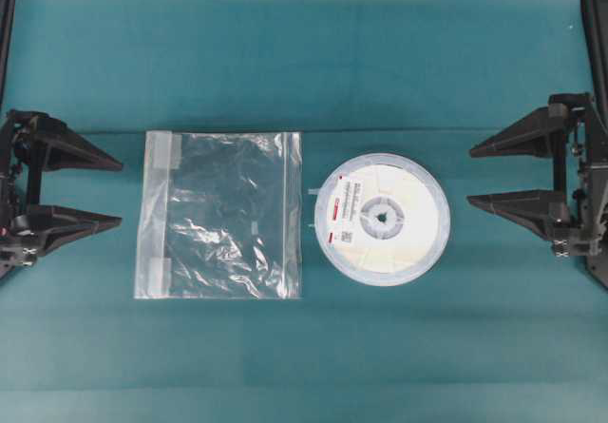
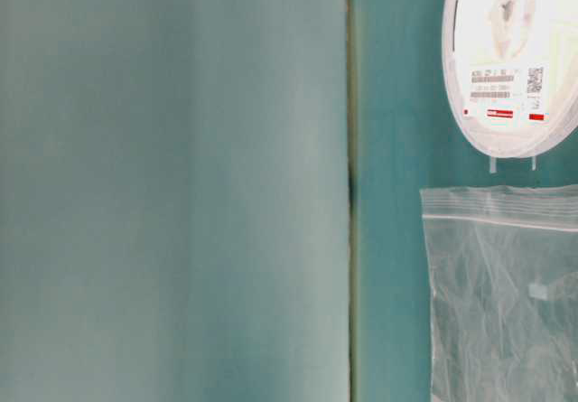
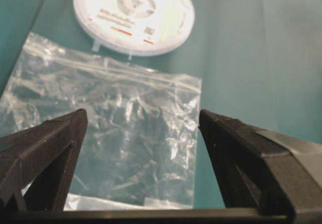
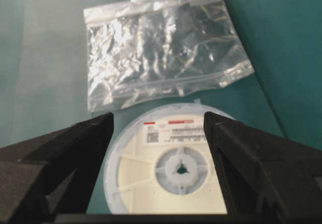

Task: Take out the reel from the clear zip bag.

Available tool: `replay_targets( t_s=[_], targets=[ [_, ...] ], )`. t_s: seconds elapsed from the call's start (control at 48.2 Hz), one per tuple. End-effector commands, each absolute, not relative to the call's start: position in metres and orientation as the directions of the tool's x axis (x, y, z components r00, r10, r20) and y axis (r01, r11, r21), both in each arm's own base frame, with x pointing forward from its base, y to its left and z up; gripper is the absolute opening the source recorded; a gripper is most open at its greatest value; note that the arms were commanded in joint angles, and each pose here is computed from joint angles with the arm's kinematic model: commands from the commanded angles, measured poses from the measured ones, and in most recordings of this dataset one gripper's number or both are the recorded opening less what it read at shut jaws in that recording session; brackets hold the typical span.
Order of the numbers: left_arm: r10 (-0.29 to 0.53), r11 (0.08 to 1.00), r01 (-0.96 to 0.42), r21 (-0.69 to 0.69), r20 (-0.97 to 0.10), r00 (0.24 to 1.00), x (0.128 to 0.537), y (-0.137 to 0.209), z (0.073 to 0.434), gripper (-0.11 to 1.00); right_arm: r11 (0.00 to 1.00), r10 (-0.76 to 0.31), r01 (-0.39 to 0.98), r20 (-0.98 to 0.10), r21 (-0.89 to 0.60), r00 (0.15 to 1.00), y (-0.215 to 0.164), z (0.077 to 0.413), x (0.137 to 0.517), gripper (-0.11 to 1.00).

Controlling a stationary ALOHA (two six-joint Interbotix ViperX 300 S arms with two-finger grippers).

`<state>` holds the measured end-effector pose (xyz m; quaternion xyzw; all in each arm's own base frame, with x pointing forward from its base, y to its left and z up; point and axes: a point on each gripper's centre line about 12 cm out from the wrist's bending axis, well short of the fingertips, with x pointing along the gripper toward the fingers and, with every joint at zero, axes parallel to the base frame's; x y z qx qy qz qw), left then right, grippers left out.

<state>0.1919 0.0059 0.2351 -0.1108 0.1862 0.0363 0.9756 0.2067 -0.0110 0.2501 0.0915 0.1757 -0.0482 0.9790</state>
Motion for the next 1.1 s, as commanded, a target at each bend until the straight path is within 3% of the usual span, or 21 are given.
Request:
replay_targets(
  t_s=[0.0, 1.079],
  targets=[
    [0.029, 0.973, -0.108, -0.204, -0.357, 0.934, 0.1937, 0.0057, 0.2427, 0.96, 0.977, -0.058, 0.122, -0.332, 0.175, 0.942, -0.0105, 0.2559, 0.2081, 0.88],
    [0.029, 0.974, -0.101, -0.202, -0.330, 0.944, 0.1895, 0.0056, 0.2487, 0.94, 0.975, -0.051, 0.116, -0.319, 0.187, 0.947, -0.0088, 0.2588, 0.2064, 0.89]
  ],
)
